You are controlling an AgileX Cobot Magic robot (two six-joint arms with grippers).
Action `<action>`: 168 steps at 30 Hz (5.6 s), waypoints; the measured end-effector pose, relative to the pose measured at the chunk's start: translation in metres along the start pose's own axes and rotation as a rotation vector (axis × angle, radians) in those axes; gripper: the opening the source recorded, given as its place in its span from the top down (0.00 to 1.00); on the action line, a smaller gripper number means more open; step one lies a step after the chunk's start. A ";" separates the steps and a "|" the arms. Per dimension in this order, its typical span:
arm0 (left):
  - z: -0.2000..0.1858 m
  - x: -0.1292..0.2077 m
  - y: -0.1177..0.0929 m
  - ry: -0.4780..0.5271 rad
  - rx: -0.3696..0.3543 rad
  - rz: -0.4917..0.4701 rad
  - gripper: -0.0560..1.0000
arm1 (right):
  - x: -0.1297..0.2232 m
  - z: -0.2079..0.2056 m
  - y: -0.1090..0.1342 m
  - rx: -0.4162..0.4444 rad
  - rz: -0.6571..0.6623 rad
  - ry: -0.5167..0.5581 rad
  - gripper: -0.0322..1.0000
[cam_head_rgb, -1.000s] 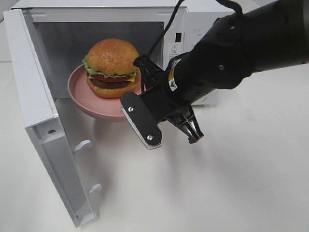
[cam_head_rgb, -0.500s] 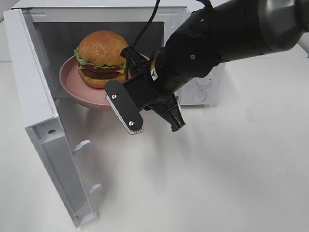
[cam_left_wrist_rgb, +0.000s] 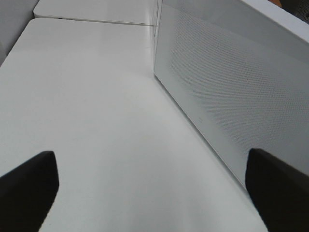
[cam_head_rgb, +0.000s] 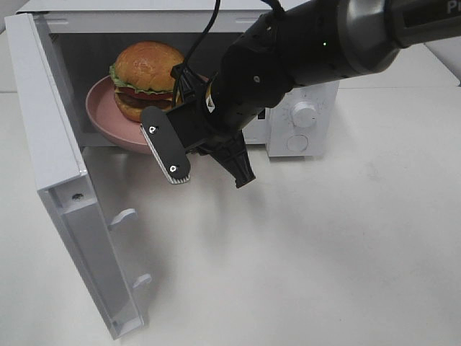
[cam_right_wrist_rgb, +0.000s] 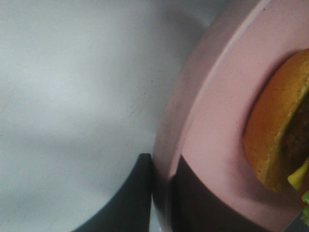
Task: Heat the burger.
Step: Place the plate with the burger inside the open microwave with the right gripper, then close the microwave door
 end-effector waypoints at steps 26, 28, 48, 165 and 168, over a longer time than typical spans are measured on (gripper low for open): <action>0.000 0.000 0.000 0.000 0.000 0.000 0.03 | 0.008 0.045 -0.038 0.008 0.046 0.077 0.90; 0.000 0.000 0.000 0.000 0.000 0.000 0.03 | 0.009 0.048 -0.039 0.012 0.055 0.083 0.90; 0.000 -0.001 0.002 -0.005 -0.019 0.011 0.03 | 0.035 0.066 -0.036 0.004 0.084 0.133 0.90; 0.000 -0.001 0.003 -0.006 -0.026 0.018 0.03 | 0.008 -0.065 0.055 0.264 0.319 -0.077 0.22; 0.000 -0.001 0.003 -0.006 -0.026 0.019 0.03 | 0.006 -0.070 0.060 0.271 0.327 -0.084 0.22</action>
Point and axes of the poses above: a point on each arm's last joint axis where the gripper is mounted, z pointing out along that axis toward the gripper, y along the wrist's bending axis when the last joint is at zero, x = y × z, the point moved 2 cm from there along z, pointing out along that axis toward the gripper, and after that the axes turned 13 degrees about -z, right-handed, at the moved point
